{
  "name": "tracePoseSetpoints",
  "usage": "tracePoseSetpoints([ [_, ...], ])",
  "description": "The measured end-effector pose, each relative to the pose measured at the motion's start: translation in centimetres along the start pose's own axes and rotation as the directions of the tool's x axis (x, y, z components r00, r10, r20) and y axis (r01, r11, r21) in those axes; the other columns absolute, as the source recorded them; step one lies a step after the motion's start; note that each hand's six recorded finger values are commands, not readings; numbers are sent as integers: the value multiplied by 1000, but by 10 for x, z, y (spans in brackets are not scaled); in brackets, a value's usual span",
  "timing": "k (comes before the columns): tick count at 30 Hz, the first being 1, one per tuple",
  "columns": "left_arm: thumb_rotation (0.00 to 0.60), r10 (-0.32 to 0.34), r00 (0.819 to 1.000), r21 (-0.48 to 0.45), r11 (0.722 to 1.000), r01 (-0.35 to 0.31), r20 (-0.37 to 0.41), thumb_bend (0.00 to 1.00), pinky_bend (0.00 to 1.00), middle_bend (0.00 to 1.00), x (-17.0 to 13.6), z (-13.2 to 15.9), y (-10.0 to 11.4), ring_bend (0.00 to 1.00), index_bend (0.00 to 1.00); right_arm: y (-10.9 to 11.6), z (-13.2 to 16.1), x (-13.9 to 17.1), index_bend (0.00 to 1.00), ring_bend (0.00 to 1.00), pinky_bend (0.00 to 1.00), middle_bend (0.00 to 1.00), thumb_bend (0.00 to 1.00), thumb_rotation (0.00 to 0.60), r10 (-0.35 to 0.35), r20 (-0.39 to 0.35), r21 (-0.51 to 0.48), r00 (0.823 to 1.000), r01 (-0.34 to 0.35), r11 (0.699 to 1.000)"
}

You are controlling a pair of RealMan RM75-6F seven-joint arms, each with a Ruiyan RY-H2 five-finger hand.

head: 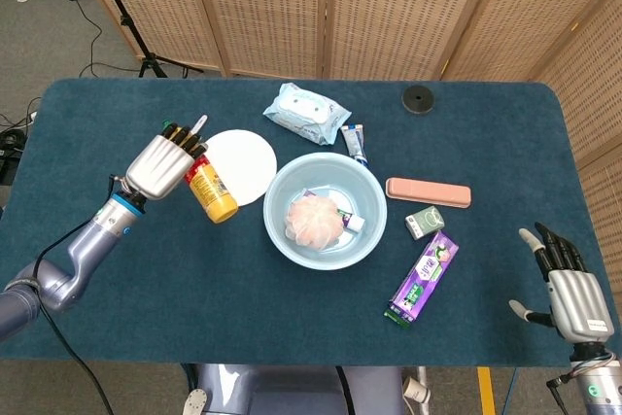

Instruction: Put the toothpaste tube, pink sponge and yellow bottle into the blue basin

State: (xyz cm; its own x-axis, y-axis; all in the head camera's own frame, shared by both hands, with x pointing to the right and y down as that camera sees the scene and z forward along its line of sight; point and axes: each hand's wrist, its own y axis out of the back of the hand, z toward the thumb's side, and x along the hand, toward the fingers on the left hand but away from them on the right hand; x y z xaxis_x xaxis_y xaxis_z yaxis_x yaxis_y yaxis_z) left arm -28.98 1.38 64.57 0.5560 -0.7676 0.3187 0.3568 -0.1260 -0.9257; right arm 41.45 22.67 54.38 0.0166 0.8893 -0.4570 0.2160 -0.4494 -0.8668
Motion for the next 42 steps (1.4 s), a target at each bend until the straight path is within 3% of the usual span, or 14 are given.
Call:
tracePoseSetpoints([
  [9,600,79,997,-44,996,-78,25,402,421,456,2,31,35,512,855,7,2,6,82,0,62,0,131,600,-19,-15,-15,1000,19,1000],
  [19,600,161,981,-67,986,-155,106,403,421,456,23,105,71,512,856,16,-2,8,81,0,62,0,131,600,-33,-13,-46,999,32,998],
  [26,600,173,971,-66,984,-164,167,385,420,439,37,161,84,497,849,25,-7,10,81,0,62,0,131,600,-47,-15,-90,999,45,995],
  [30,600,150,975,-41,989,-146,164,365,420,335,43,177,84,393,734,31,-11,11,81,0,62,0,131,600,-60,-13,-106,998,58,993],
  [36,600,93,988,0,996,-94,121,325,400,152,47,184,73,202,447,33,-14,12,81,0,62,0,131,600,-66,-11,-105,998,64,992],
  [42,600,62,997,27,998,-63,44,228,208,18,48,172,65,88,300,30,-11,11,81,0,62,0,131,600,-61,-14,-96,998,60,994],
])
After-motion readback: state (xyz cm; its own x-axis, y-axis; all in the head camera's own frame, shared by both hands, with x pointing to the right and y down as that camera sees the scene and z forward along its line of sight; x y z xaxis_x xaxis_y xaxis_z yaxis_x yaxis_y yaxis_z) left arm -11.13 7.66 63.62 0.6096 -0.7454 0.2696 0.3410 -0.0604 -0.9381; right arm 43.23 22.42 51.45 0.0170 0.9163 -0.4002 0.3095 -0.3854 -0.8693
